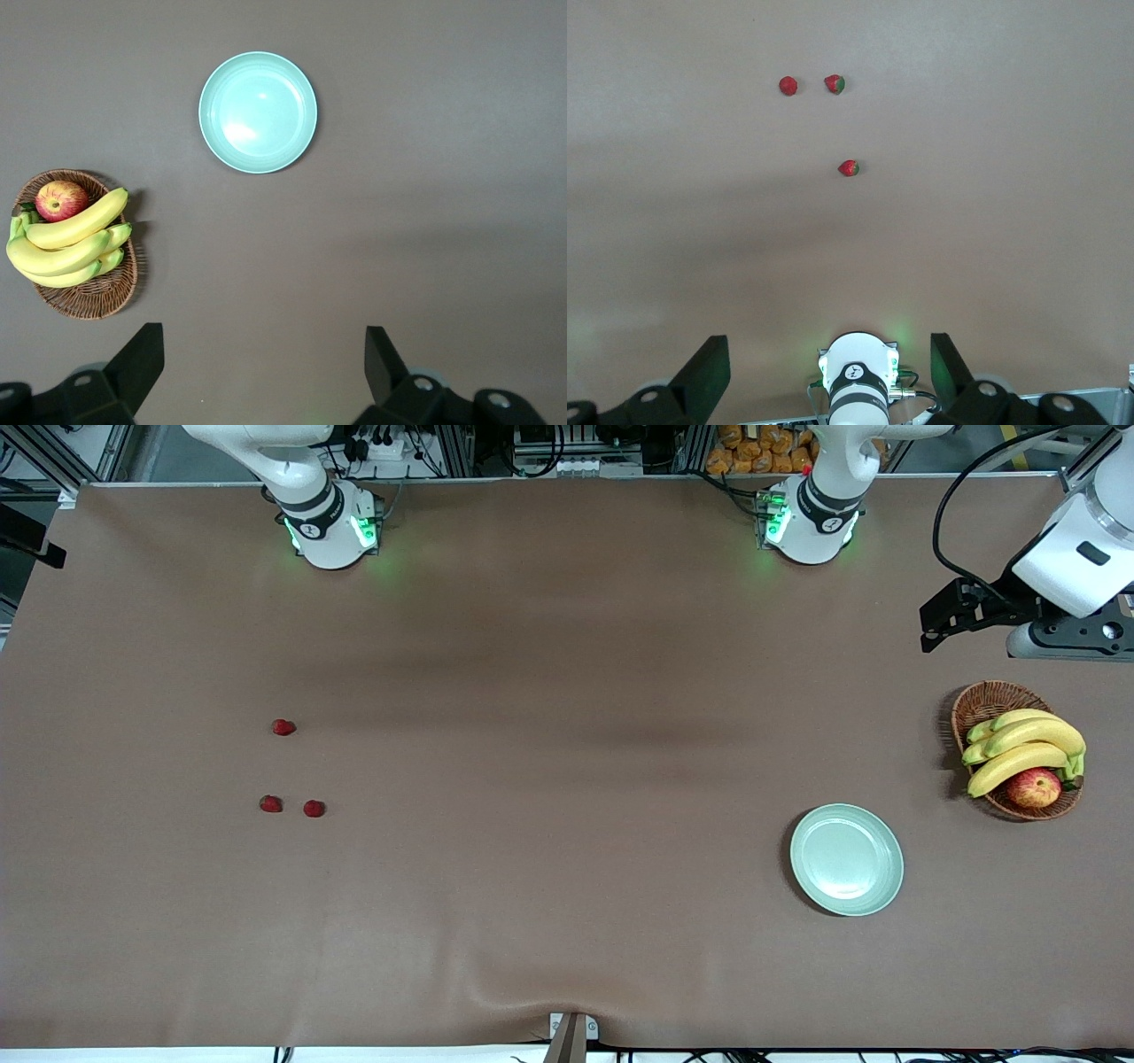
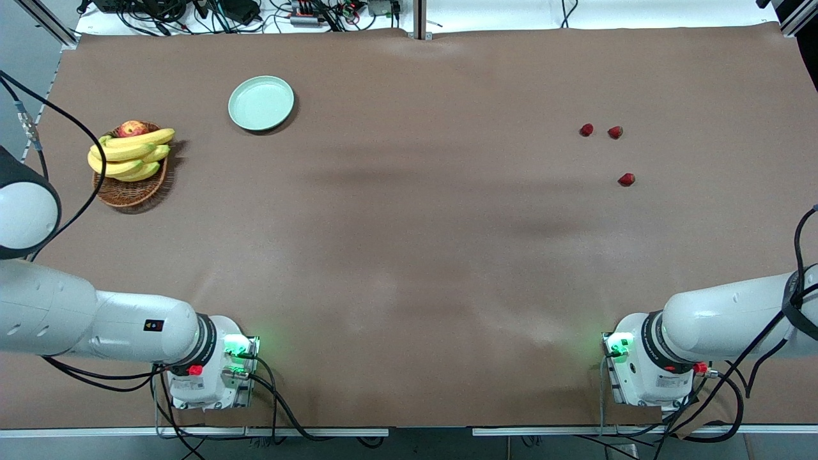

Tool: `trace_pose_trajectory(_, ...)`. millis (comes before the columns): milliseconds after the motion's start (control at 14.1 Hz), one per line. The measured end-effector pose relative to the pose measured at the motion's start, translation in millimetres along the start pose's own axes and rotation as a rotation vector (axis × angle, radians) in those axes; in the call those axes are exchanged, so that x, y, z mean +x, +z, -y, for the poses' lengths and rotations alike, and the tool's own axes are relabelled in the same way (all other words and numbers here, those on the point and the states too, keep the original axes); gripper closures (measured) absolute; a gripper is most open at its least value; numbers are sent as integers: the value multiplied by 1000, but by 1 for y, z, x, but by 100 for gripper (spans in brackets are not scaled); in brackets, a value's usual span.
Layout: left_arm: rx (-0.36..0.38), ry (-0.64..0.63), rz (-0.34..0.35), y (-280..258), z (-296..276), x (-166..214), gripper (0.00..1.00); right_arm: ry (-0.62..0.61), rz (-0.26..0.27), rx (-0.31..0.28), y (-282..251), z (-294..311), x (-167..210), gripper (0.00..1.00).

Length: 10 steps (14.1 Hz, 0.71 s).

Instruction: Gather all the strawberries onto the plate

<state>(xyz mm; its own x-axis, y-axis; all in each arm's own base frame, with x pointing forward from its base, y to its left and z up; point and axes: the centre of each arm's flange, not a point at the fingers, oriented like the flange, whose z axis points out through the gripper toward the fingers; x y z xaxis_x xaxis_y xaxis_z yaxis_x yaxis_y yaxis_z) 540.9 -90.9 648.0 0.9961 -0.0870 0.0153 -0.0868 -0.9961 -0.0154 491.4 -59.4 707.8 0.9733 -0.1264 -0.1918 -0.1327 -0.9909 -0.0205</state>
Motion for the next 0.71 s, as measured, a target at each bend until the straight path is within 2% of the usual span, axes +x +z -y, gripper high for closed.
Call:
trace_pose_trajectory(495, 0, 5, 0, 0, 4, 0, 0, 9, 30, 0, 8, 0, 1, 0)
trace_pose_trajectory(708, 0, 5, -1, 0, 4, 0, 0, 11, 6, -1, 32, 1, 26, 0)
